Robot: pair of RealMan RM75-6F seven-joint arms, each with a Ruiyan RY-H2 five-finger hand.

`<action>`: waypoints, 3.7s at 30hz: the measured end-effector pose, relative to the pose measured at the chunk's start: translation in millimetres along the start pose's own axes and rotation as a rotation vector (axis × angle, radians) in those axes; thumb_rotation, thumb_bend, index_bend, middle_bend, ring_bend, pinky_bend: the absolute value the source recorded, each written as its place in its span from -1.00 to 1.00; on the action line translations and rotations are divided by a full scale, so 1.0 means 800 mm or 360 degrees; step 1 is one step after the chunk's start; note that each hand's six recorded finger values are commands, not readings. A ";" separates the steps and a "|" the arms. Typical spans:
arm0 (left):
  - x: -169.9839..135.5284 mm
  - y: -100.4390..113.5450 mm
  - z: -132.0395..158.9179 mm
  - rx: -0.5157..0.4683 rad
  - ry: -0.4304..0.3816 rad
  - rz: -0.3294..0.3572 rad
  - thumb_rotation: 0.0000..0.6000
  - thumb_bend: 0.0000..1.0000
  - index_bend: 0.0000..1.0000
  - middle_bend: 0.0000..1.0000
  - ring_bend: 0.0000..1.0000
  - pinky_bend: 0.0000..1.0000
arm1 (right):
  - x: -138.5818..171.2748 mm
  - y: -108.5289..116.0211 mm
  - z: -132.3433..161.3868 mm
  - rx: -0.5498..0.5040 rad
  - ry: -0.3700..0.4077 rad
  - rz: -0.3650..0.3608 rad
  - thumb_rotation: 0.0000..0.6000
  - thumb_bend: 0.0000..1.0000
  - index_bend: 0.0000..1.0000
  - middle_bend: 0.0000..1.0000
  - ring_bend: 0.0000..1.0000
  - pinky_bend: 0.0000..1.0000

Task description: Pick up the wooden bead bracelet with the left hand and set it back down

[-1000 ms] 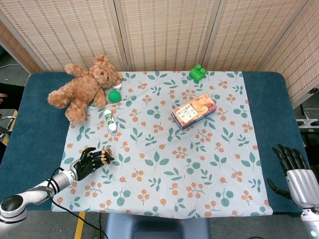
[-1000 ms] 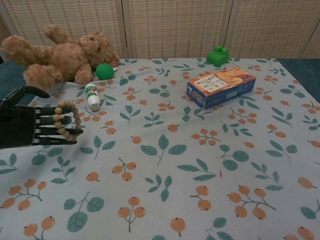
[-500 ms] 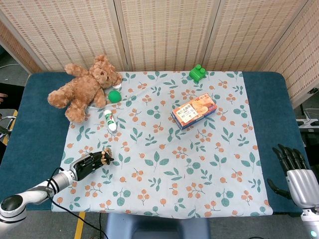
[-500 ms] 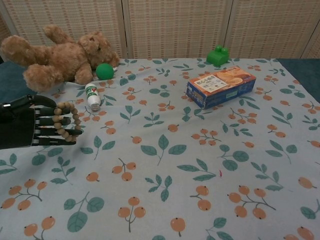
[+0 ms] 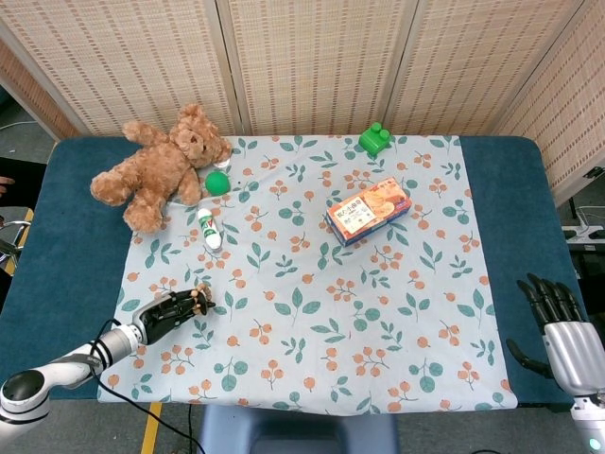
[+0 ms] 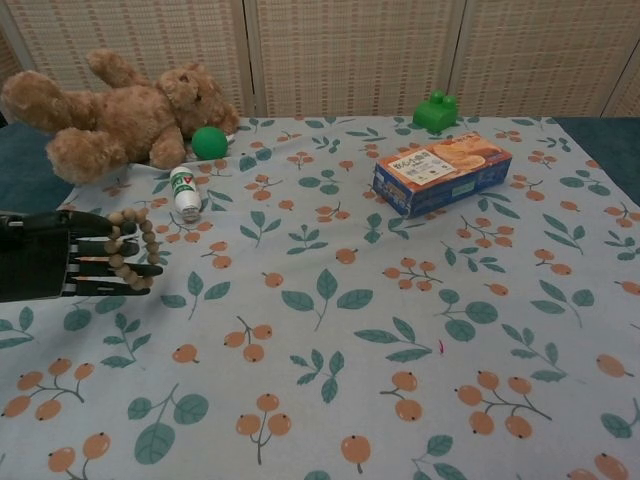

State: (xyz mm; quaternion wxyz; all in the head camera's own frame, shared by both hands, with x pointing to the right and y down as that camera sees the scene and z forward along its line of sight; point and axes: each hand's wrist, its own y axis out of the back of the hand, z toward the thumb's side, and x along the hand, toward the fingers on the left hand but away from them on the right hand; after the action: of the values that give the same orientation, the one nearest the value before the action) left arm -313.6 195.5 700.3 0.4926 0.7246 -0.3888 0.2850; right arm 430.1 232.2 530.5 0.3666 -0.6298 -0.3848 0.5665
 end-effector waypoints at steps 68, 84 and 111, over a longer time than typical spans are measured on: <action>-0.002 -0.006 -0.005 0.0007 0.0028 -0.0014 0.04 0.65 0.29 0.16 -0.63 -1.00 | 0.003 0.002 -0.001 -0.0006 0.0002 -0.0010 0.80 -0.52 -1.00 -1.00 -1.00 -1.00; -0.003 -0.018 -0.005 0.0150 0.0029 -0.0131 1.00 1.00 -0.01 -0.07 -0.71 -1.00 | 0.004 0.005 -0.003 -0.0012 -0.0003 -0.0026 0.80 -0.52 -1.00 -1.00 -1.00 -1.00; 0.018 -0.015 -0.029 0.1369 -0.0030 0.0216 1.00 0.08 -0.58 -0.39 -0.80 -1.00 | 0.002 0.004 -0.003 -0.0009 -0.0006 -0.0013 0.80 -0.52 -1.00 -1.00 -1.00 -1.00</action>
State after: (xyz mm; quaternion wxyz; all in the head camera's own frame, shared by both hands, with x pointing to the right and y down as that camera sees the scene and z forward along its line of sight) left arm -296.1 215.4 713.7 0.1225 0.8392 -0.2858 0.4461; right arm 433.0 232.4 527.3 0.3663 -0.6281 -0.3896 0.5652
